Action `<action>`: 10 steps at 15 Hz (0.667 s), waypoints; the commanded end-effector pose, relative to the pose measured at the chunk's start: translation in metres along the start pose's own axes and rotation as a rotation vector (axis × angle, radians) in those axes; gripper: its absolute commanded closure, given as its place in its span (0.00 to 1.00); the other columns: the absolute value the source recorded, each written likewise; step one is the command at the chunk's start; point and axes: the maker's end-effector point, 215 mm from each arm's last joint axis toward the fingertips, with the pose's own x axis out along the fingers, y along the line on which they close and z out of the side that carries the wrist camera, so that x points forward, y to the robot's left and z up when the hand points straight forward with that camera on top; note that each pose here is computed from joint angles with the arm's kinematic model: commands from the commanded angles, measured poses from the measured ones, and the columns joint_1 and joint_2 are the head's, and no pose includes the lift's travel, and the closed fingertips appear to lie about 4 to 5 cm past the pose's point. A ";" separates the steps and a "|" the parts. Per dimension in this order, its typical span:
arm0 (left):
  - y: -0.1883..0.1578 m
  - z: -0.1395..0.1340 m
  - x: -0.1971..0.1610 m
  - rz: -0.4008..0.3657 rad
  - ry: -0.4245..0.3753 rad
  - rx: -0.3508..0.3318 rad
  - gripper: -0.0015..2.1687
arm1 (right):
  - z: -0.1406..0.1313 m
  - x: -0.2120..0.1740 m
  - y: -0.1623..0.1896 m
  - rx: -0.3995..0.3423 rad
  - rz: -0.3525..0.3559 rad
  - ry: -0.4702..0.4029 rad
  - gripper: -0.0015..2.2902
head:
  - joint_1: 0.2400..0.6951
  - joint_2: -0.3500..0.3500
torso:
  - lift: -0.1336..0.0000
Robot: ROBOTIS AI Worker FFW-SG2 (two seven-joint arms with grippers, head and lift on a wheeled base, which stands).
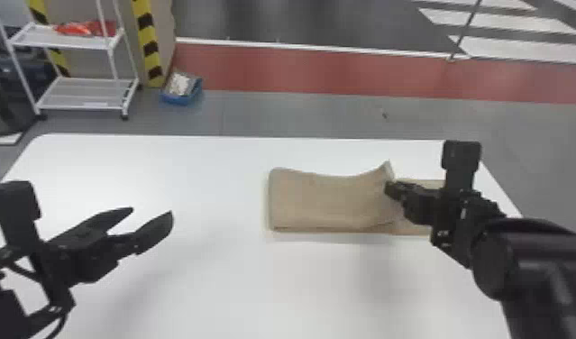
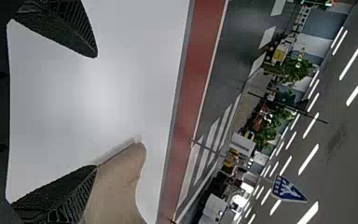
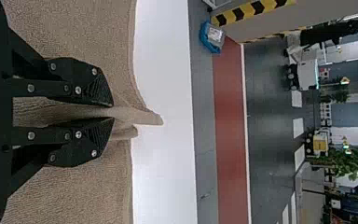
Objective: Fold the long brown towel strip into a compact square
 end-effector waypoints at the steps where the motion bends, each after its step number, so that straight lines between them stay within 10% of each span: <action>1: 0.000 0.000 0.000 -0.001 0.000 0.001 0.01 | 0.015 -0.011 -0.005 0.025 0.002 -0.044 0.41 | 1.00 0.32 | 0.07; 8: -0.006 -0.001 0.001 -0.011 0.003 0.002 0.01 | -0.030 0.007 -0.019 0.017 -0.023 0.082 0.41 | 1.00 0.30 | 0.07; 10: -0.003 -0.003 -0.001 -0.005 0.006 0.001 0.01 | -0.038 0.014 -0.020 0.014 -0.033 0.104 0.24 | 1.00 0.29 | 0.07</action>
